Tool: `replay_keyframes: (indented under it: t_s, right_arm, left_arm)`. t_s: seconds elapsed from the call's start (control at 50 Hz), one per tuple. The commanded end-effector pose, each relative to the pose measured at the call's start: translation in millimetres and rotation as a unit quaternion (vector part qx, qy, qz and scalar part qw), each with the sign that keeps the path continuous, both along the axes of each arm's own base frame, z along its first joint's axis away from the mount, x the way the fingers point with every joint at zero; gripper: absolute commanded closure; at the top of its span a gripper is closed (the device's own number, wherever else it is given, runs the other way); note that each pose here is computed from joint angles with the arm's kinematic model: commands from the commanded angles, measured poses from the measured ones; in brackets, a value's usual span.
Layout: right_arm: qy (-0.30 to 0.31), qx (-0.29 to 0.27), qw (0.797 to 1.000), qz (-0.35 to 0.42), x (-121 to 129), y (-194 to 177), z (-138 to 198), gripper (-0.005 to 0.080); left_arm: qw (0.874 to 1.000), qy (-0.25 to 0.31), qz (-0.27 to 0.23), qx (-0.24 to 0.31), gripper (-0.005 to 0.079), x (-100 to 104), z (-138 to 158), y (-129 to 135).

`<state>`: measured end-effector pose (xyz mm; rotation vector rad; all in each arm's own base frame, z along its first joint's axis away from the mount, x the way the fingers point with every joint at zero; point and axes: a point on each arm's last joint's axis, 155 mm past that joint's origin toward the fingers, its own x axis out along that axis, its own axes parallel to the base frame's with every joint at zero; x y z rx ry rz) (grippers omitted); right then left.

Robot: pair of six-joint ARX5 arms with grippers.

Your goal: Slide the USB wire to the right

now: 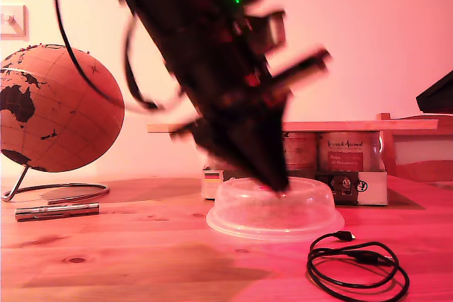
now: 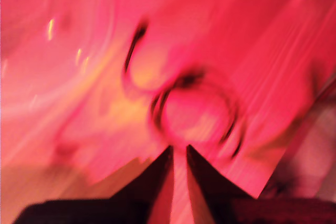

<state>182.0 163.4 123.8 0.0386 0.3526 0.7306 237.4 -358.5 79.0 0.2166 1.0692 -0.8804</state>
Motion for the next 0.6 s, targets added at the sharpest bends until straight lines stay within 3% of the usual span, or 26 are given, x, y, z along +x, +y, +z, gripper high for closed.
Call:
replay_keyframes:
  t_s: [0.0, 0.32, 0.58]
  right_arm:
    - [-0.006, 0.000, 1.000, -0.010, 3.2, -2.2, 4.8, 0.0765]
    - [-0.033, 0.004, 0.998, -0.057, 17.2, -14.1, 16.0, 0.0765]
    - [0.036, -0.010, 0.998, -0.050, 5.7, -14.8, -13.4, 0.0765]
  left_arm:
    - [0.999, -0.032, 0.000, -0.012, 0.0766, 5.2, 22.1, 4.9]
    - [0.990, -0.128, 0.055, -0.008, 0.0766, 36.4, 76.9, 44.0]
    - [0.983, -0.151, 0.103, -0.020, 0.0766, 53.2, 110.5, 86.1]
